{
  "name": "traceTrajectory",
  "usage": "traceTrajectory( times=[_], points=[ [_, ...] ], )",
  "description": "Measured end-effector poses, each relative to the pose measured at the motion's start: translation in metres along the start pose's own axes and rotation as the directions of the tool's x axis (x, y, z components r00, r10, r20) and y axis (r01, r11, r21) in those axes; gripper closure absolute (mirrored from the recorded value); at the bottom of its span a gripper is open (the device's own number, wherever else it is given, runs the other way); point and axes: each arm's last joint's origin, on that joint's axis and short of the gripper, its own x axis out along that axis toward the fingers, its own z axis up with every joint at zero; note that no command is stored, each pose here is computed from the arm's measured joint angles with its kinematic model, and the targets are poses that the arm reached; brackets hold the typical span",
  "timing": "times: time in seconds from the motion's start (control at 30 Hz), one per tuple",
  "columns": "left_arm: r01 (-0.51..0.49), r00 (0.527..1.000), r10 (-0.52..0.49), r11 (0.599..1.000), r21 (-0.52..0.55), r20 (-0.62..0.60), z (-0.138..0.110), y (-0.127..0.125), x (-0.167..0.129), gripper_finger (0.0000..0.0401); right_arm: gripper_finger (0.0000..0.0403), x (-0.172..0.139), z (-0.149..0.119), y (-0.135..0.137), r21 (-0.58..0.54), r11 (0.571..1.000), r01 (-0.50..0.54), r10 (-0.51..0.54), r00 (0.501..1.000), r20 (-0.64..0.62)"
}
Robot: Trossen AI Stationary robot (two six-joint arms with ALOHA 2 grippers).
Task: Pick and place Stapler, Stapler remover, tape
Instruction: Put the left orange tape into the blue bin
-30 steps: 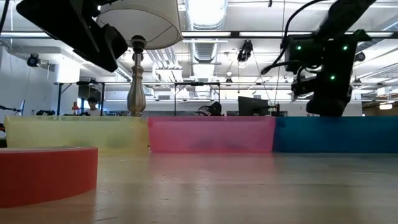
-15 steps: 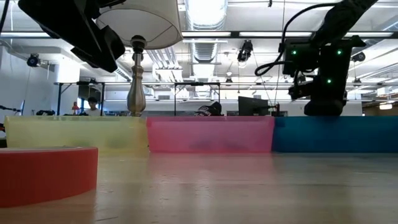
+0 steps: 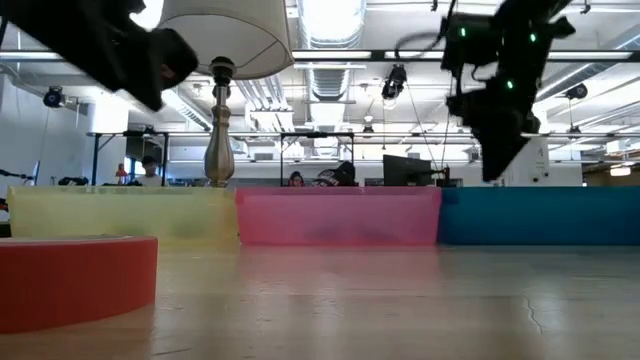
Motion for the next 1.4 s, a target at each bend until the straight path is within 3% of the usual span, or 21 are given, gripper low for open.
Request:
traceTrajectory(
  times=[0.17,0.33,0.5,0.6,0.7,0.83,1.1,1.4],
  points=[
    [0.005,0.987,0.008,0.997,0.079,-0.162,-0.013,-0.012,-0.008,0.0229,0.0267,-0.027,0.010,0.021,-0.008,0.988,-0.154,0.154,0.987,0.054],
    [0.025,0.958,0.008,0.993,0.113,-0.286,-0.033,-0.030,-0.014,0.0229,0.0275,-0.051,0.014,0.051,-0.091,0.960,-0.265,0.279,0.936,0.216],
    [0.033,0.938,0.001,0.995,0.092,-0.347,-0.054,-0.044,-0.011,0.0229,0.0270,-0.069,0.016,0.079,-0.217,0.909,-0.355,0.415,0.812,0.410],
    [0.018,0.922,0.006,0.998,0.059,-0.387,-0.065,-0.048,-0.008,0.0229,0.0263,-0.076,0.015,0.091,-0.324,0.872,-0.367,0.486,0.734,0.475],
    [0.023,0.907,-0.005,0.999,0.038,-0.420,-0.073,-0.051,-0.004,0.0229,0.0258,-0.080,0.012,0.098,-0.375,0.849,-0.371,0.523,0.688,0.503],
    [0.019,0.893,0.000,0.999,0.037,-0.450,-0.080,-0.050,0.000,0.0229,0.0254,-0.078,0.008,0.102,-0.390,0.839,-0.380,0.540,0.673,0.505],
    [-0.003,0.876,0.001,1.000,-0.003,-0.482,-0.094,-0.046,0.006,0.0229,0.0263,-0.057,-0.005,0.102,-0.400,0.841,-0.365,0.531,0.703,0.473],
    [0.032,0.896,-0.045,0.999,-0.038,-0.441,-0.100,-0.046,0.014,0.0229,0.0260,-0.055,-0.007,0.102,-0.401,0.841,-0.364,0.530,0.706,0.470]
  ],
)
